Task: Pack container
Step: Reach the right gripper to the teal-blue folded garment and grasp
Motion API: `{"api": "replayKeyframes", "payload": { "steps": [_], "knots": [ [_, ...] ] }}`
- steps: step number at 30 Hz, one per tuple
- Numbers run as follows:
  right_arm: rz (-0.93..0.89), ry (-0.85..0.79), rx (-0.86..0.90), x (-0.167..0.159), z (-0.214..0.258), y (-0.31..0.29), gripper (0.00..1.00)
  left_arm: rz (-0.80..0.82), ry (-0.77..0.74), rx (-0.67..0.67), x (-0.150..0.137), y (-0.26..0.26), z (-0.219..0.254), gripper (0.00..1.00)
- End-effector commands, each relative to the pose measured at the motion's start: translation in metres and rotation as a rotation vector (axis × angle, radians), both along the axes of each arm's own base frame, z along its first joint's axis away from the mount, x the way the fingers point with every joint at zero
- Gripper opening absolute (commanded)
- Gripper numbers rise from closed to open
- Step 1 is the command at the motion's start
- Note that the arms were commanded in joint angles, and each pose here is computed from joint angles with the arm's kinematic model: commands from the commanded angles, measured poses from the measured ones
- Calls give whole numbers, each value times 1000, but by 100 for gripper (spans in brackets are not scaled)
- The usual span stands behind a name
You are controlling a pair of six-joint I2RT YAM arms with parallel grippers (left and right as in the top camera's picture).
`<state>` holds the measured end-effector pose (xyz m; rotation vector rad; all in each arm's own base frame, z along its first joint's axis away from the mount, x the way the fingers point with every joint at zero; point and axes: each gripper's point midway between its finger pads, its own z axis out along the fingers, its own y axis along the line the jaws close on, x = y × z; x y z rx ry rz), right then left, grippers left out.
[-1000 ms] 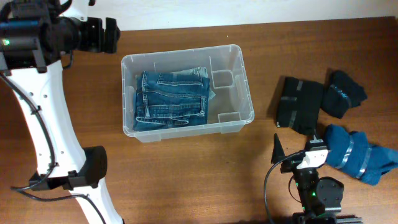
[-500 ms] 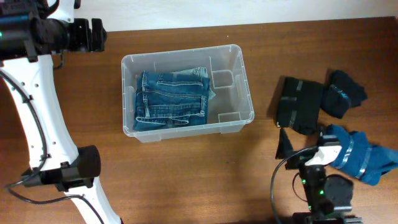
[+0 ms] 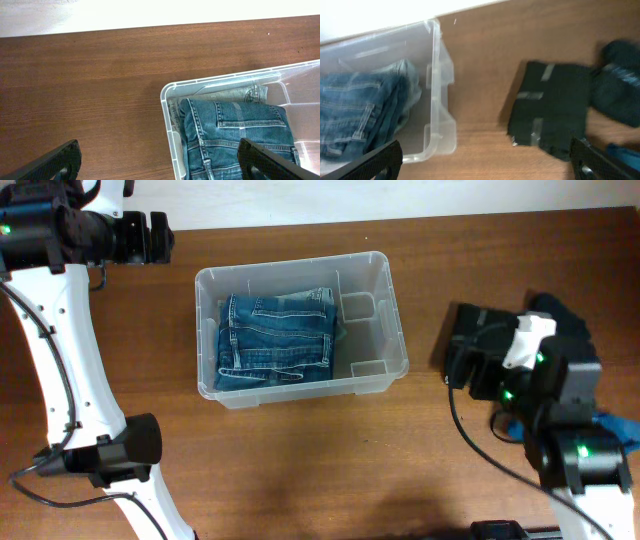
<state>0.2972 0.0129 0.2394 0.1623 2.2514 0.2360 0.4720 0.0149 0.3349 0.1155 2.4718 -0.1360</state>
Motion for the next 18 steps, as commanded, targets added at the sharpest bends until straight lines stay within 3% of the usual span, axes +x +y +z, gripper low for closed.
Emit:
{"api": "replayKeyframes", "payload": {
  "steps": [1,2,5,9,14,18],
  "knots": [
    [-3,115,87,7,-24,7,100,4,10,-12,1,0,-4,99],
    [-59,147,114,7,-31,2,100,4,10,-12,1,0,-4,99],
    [-553,317,257,-12,-66,-45,96,4,9,-12,1,0,-4,99],
    [-918,387,325,-39,-85,-87,93,4,9,-12,1,0,-4,99],
    [-1213,440,374,-62,-109,-128,95,4,9,-12,1,0,-4,99],
    [-1342,494,395,-75,-128,-155,95,4,10,-12,1,0,-4,99]
  ]
}}
